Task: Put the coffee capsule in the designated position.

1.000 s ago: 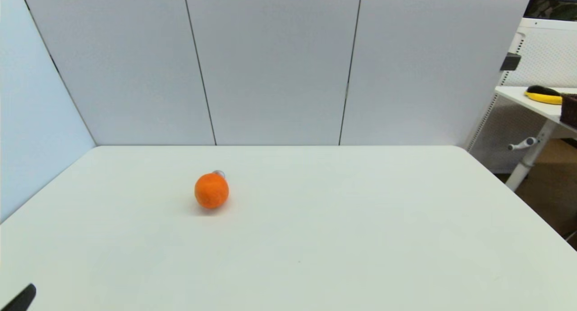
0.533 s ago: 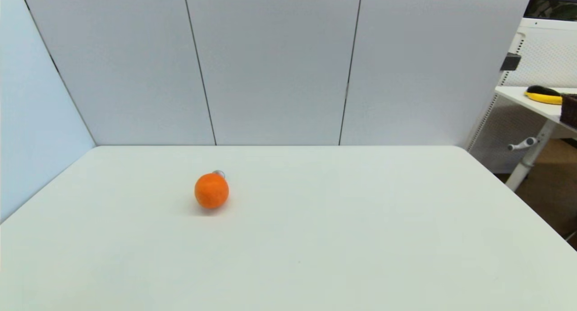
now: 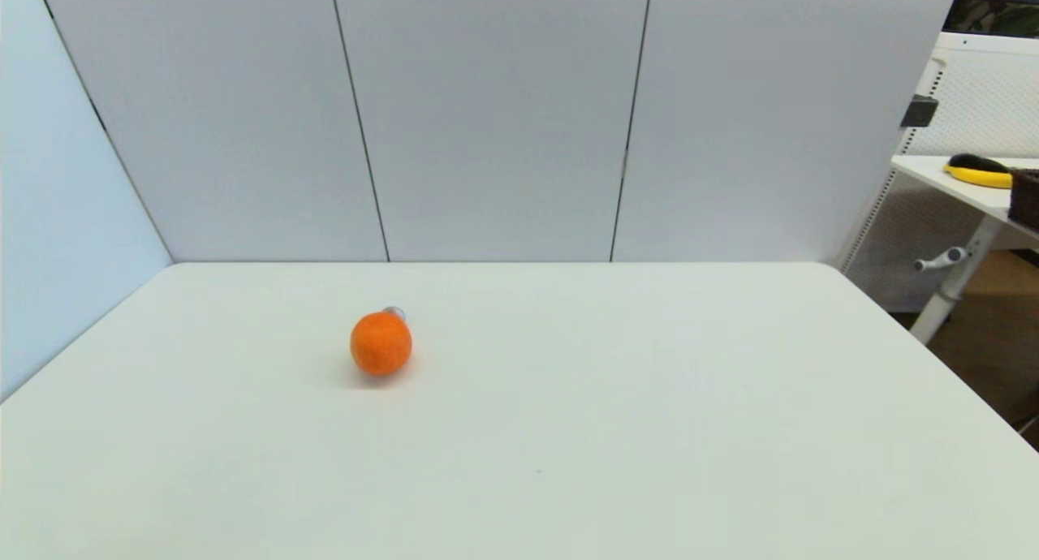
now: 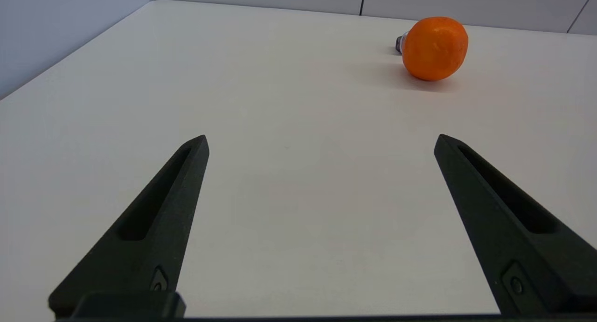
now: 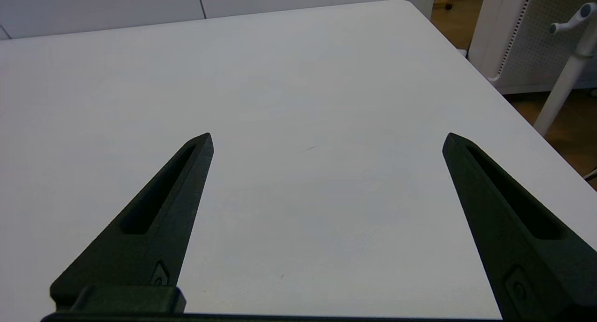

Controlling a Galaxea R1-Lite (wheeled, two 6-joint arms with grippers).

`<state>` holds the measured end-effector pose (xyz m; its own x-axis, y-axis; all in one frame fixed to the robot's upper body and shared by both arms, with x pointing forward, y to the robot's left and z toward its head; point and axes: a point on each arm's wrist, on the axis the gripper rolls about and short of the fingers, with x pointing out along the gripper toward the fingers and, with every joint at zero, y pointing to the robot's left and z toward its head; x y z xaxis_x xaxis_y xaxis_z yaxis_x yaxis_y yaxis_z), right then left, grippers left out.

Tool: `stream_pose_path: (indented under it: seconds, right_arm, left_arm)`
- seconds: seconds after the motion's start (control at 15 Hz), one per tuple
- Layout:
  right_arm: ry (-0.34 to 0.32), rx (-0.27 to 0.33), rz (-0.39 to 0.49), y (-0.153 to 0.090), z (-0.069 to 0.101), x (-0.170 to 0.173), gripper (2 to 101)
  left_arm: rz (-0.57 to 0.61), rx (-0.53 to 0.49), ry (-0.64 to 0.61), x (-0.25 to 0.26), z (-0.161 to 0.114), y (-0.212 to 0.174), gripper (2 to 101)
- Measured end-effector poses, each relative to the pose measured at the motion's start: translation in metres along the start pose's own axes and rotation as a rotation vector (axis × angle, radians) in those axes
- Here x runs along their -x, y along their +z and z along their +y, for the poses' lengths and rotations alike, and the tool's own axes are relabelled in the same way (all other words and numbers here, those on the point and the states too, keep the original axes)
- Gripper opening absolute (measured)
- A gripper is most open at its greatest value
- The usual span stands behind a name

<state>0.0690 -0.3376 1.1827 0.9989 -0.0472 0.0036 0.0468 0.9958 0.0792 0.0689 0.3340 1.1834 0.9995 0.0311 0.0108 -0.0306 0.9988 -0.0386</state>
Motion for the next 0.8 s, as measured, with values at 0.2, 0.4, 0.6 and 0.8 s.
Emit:
stream_pose_path:
  seconds: [0.2,0.4,0.6,0.8]
  right_arm:
    - [0.000,0.000,0.000,0.0000,0.0000,0.0000,97.3]
    - [0.000,0.000,0.000,0.0000,0.0000,0.0000,97.3]
    - [0.000,0.000,0.000,0.0000,0.0000,0.0000,97.3]
    - [0.000,0.000,0.000,0.0000,0.0000,0.0000,97.3]
  left_arm:
    - [0.001,-0.069,-0.010,0.0000,-0.0002,-0.0002,97.8]
    - [-0.006,-0.173,-0.053,0.0001,-0.0012,0.0004,97.8]
    - [-0.005,-0.175,-0.053,0.0002,-0.0012,0.0004,97.8]
    - [-0.005,-0.174,-0.053,0.0002,-0.0012,0.0004,97.8]
